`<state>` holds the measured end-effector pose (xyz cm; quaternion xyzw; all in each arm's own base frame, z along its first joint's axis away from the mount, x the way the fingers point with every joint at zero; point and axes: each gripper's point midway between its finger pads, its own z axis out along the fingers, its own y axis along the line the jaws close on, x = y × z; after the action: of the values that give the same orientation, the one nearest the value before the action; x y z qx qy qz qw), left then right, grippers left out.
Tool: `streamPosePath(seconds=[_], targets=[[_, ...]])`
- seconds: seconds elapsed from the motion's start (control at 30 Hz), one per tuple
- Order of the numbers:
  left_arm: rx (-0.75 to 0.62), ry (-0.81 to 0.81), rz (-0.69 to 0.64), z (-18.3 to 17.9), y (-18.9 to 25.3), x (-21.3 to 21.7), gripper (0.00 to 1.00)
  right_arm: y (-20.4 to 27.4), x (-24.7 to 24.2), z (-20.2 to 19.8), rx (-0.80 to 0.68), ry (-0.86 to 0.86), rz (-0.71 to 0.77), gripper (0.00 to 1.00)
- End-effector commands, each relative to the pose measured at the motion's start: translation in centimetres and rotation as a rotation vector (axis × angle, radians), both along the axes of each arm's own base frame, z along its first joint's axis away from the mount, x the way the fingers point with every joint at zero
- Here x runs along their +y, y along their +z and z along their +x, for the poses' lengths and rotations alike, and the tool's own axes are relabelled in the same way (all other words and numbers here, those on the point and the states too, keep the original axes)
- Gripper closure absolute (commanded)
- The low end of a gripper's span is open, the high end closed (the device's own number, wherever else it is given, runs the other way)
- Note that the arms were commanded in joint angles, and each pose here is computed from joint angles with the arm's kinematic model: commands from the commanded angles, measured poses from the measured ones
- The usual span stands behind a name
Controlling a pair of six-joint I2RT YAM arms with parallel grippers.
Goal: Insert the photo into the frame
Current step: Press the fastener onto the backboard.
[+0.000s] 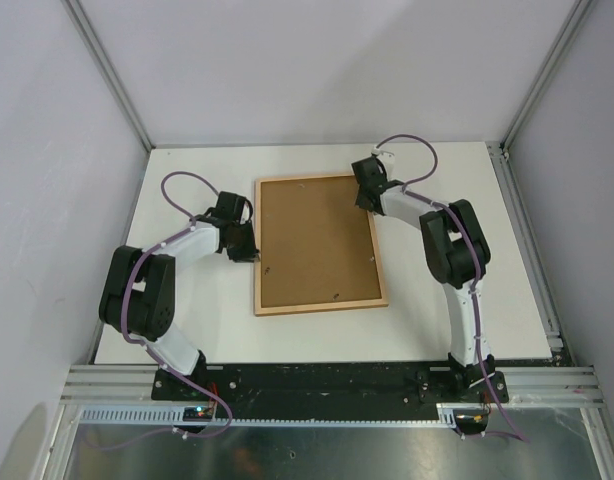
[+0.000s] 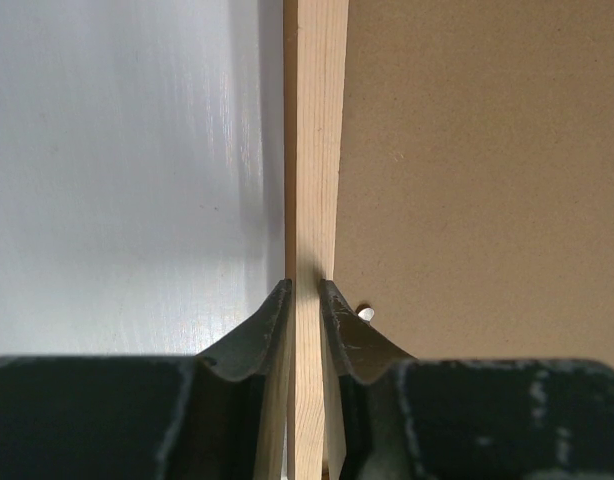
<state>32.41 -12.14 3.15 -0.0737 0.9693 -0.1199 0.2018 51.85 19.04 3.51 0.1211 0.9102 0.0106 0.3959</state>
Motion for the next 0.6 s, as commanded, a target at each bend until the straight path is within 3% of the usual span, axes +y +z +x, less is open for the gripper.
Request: streamPosePath(seconds=[0.0,0.57], targets=[[0.074,-0.036,0.034,-2.4,-1.7,0.1,0.79,-1.3,0.5,-2.5,0.082,0.057,0.010,0.96],[0.058,-0.041,0.028,-2.1,-1.2,0.0,0.78,-1.7,-0.6,-4.6,0.117,0.167,0.024,1.00]])
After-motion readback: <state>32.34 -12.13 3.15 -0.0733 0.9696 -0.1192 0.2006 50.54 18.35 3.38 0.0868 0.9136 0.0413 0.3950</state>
